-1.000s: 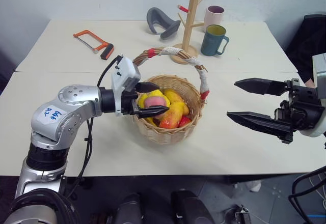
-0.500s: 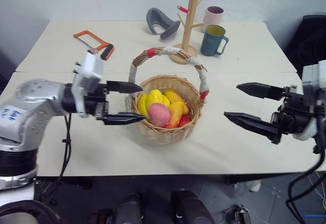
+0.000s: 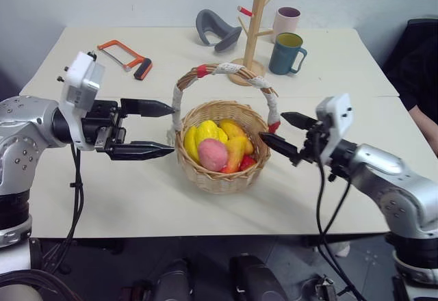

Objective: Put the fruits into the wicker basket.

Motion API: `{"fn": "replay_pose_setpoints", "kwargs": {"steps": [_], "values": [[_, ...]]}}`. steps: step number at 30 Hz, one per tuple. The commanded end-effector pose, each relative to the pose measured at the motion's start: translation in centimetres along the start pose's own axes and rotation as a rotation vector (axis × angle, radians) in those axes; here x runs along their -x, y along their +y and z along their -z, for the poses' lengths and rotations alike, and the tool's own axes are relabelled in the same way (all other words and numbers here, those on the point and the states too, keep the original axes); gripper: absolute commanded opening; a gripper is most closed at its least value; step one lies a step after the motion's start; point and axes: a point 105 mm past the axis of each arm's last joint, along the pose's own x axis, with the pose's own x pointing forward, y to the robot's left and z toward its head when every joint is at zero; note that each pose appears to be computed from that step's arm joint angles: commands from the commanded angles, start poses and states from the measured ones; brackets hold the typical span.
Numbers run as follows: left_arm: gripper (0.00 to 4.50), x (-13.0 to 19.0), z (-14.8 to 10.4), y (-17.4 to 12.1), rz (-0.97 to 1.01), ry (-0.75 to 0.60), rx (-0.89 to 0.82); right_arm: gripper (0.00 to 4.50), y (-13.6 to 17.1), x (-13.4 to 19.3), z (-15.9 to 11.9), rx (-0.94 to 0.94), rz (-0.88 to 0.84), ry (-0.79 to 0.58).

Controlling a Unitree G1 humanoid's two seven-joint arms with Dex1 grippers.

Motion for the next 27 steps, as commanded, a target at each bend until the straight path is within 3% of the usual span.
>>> {"fn": "replay_pose_setpoints", "kwargs": {"steps": [1, 11, 18, 22, 27], "values": [[4.50, 0.6, -0.7, 0.3, -0.035, 0.004, -0.050, 3.55, -0.2, -0.3, -0.5, -0.001, 0.034, -0.043], [4.50, 0.0, -1.3, 1.1, -0.026, -0.023, -0.065, 0.21, 0.2, 0.4, -2.0, -0.004, 0.049, -0.144], [4.50, -0.5, -1.9, 1.3, 0.012, -0.074, -0.063, 0.20, -4.3, 5.1, -4.0, 0.073, 0.261, -0.192], [4.50, -0.6, -2.2, 1.7, 0.021, -0.108, -0.048, 0.20, -7.8, 10.9, -4.6, 0.165, 0.414, -0.132], [4.50, -1.1, -2.3, 1.9, 0.043, -0.131, -0.050, 0.20, -11.5, 15.4, -3.4, 0.166, 0.593, -0.052]]}}
